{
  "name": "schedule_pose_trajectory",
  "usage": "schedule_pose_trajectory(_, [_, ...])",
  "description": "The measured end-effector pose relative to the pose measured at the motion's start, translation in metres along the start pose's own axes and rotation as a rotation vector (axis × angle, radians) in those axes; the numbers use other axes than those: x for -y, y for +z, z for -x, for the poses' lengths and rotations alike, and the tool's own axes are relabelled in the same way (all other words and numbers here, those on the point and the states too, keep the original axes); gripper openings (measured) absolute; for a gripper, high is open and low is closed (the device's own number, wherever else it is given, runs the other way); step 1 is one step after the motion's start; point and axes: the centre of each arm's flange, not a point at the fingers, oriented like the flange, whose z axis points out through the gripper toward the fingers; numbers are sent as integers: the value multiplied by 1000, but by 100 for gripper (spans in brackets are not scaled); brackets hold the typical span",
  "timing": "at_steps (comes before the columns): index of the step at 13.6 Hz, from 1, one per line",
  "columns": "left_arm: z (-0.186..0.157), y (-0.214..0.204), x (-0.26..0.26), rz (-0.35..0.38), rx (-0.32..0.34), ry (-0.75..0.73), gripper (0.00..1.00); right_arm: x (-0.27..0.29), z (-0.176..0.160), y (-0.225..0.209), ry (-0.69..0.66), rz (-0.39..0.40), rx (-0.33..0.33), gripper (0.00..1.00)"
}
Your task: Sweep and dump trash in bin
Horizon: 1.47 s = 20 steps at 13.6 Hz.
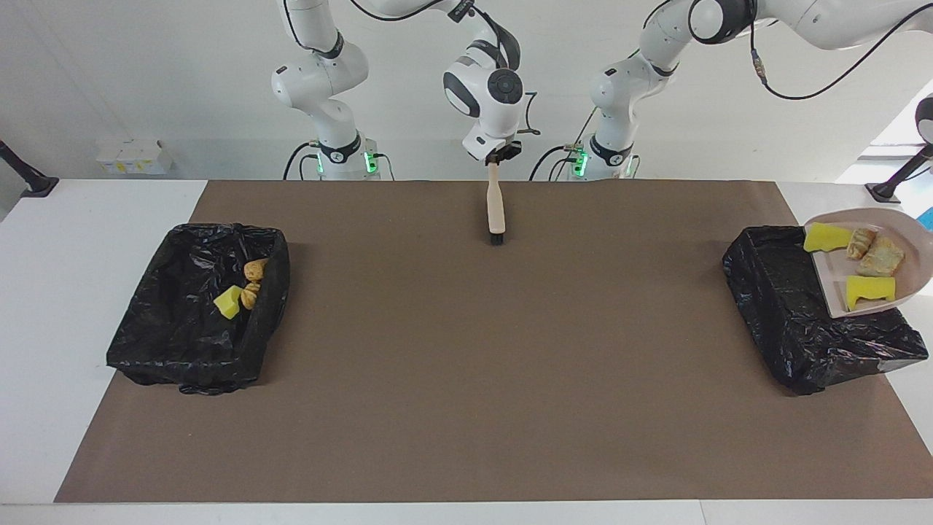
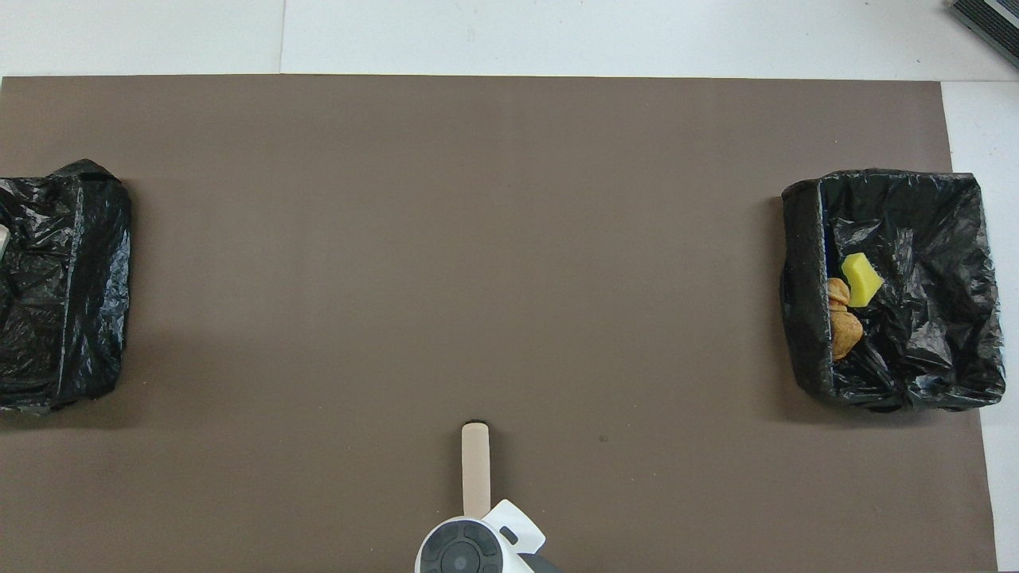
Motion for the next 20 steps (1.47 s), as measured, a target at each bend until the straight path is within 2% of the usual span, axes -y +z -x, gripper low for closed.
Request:
schedule_pose_trajectory(4, [-15,-21,13,51,264,-83,32,0,-3,1,11,-24,-1,26])
schedule_pose_trajectory(6, [-18,-35,7,52,340,-87,32,-1,-6,0,19,-30,2,26])
schedule_pose_trajectory(7, [-14,-47,0,46,364,-92,32,-2,-12,-5,29,-43,-2,31])
schedule_pose_trajectory(11, [4,-112,-38,0,394,-155,32,-25,-58,-56,124,-135,-36,78])
schedule_pose_trajectory(13, [-17,-131,-38,-7,311,-168,32,-49,-72,-102,169,-175,-60,100])
schedule_pose_trajectory(15, [-39,-132,-31,-13,191,-179,32,-89,-75,-158,188,-180,-77,100])
schedule_pose_trajectory(17, [-57,-123,-27,-22,42,-200,32,-135,-72,-214,164,-138,-121,100])
schedule_pose_trajectory(20, [-82,-116,-22,-31,-115,-243,32,-205,-70,-276,175,-132,-173,100])
